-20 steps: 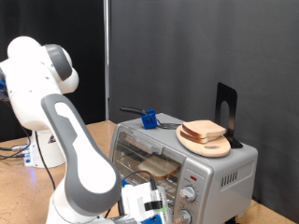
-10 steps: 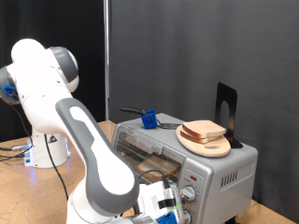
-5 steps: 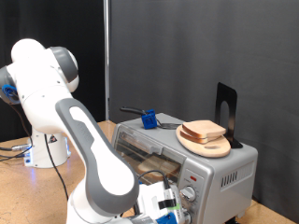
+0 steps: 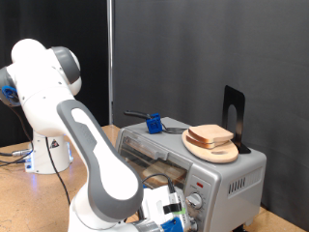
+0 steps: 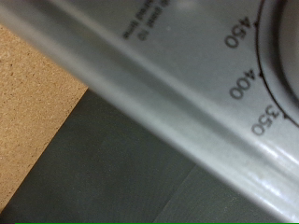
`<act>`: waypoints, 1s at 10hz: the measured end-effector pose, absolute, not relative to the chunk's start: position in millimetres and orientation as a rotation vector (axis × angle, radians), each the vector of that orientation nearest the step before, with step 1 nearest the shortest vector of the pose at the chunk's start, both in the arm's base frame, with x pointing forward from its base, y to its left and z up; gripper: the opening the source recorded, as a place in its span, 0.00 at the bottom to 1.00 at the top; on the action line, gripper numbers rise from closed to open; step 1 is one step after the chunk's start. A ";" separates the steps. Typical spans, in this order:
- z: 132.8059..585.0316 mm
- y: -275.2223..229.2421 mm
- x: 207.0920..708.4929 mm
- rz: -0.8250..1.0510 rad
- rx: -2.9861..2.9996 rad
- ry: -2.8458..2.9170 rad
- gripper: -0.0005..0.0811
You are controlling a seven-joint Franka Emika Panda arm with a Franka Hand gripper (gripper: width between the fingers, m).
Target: Make a piece of toast with the oven
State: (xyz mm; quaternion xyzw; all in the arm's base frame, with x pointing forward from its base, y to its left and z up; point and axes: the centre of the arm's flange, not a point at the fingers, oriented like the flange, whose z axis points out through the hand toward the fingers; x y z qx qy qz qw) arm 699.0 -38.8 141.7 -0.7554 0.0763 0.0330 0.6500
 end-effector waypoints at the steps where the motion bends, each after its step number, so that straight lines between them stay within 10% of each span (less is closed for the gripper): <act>1: 141.6 -38.8 698.8 0.081 -1.715 0.181 0.01; 10: 143.6 -37.1 697.6 -0.114 -1.662 0.025 0.01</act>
